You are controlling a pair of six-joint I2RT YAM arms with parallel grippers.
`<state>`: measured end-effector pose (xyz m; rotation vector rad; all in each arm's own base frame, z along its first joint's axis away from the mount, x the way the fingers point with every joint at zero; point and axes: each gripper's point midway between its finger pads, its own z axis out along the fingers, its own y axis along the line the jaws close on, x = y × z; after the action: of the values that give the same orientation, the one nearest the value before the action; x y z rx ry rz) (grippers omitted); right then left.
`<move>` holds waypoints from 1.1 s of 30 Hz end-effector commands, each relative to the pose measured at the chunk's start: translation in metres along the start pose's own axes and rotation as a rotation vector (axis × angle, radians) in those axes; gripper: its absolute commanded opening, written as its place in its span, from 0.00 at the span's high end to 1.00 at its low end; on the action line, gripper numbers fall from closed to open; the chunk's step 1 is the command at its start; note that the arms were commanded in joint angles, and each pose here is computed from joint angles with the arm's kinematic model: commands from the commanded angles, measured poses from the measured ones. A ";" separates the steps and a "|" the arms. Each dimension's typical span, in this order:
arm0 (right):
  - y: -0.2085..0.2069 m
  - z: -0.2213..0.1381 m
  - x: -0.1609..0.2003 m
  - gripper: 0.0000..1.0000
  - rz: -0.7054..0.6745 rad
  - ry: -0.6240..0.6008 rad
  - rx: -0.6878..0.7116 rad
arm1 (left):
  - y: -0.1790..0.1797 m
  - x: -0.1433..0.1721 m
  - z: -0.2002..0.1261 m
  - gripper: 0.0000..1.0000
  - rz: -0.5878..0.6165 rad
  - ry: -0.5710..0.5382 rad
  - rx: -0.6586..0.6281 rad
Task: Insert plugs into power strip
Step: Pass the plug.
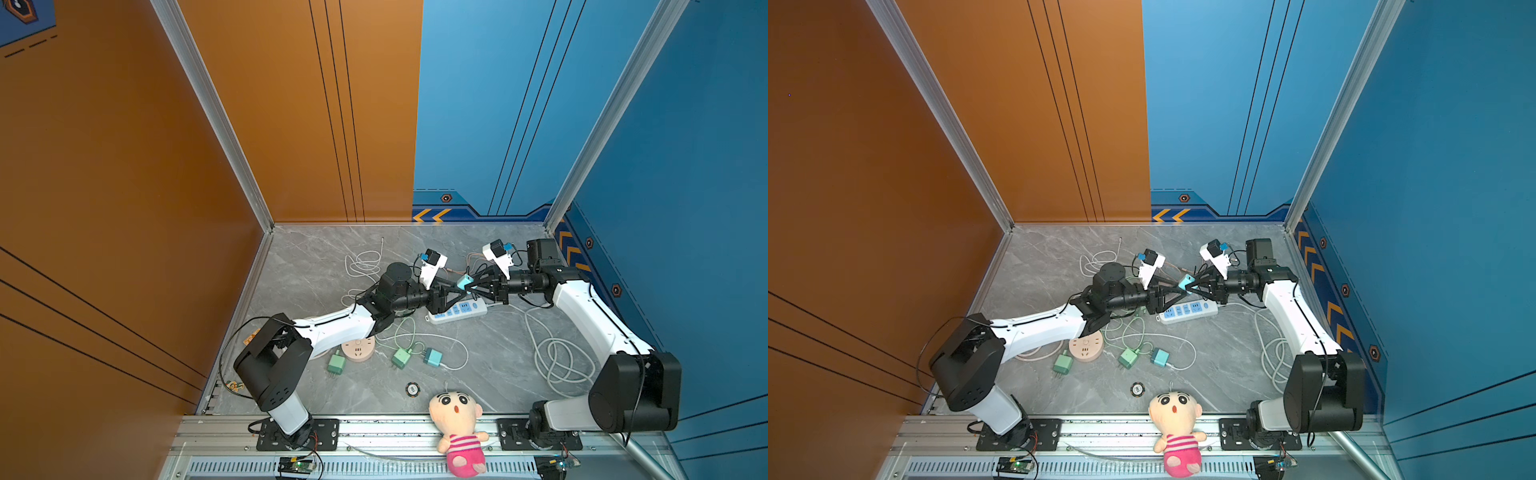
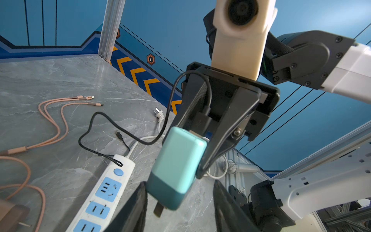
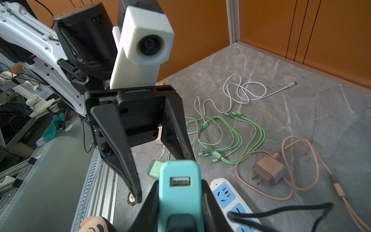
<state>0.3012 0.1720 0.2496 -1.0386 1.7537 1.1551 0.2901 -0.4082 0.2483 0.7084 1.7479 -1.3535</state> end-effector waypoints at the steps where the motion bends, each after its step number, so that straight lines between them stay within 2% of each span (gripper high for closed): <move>1: -0.003 0.002 0.005 1.00 0.023 0.002 -0.004 | -0.012 -0.010 0.005 0.50 0.015 -0.033 0.074; 5: -0.003 0.001 0.004 1.00 0.021 -0.003 -0.005 | -0.010 -0.005 0.009 0.51 0.009 -0.027 0.083; 12: -0.001 -0.005 -0.001 0.96 0.032 -0.030 -0.013 | -0.009 -0.015 0.011 0.53 0.009 -0.080 0.122; 15: -0.004 -0.006 0.001 0.94 0.049 -0.029 -0.008 | -0.008 -0.018 0.010 0.60 0.013 -0.092 0.128; 17: -0.006 -0.007 0.001 0.94 0.053 -0.031 -0.004 | -0.013 -0.029 0.011 0.68 0.031 -0.111 0.141; 18: -0.005 -0.007 0.001 0.94 0.057 -0.033 -0.005 | -0.014 -0.030 0.011 0.69 0.034 -0.115 0.141; 23: -0.003 -0.007 -0.001 0.93 0.065 -0.045 -0.025 | -0.014 -0.038 0.010 0.67 0.017 -0.150 0.180; 28: -0.003 -0.006 0.000 0.92 0.083 -0.050 -0.039 | -0.012 -0.046 0.015 0.55 0.008 -0.173 0.210; 33: -0.003 -0.007 -0.002 0.92 0.080 -0.055 -0.038 | -0.012 -0.047 0.018 0.55 0.016 -0.176 0.220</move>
<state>0.3089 0.1607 0.2532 -0.9662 1.7507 1.2024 0.3160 -0.4211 0.2686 0.6568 1.5718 -1.5286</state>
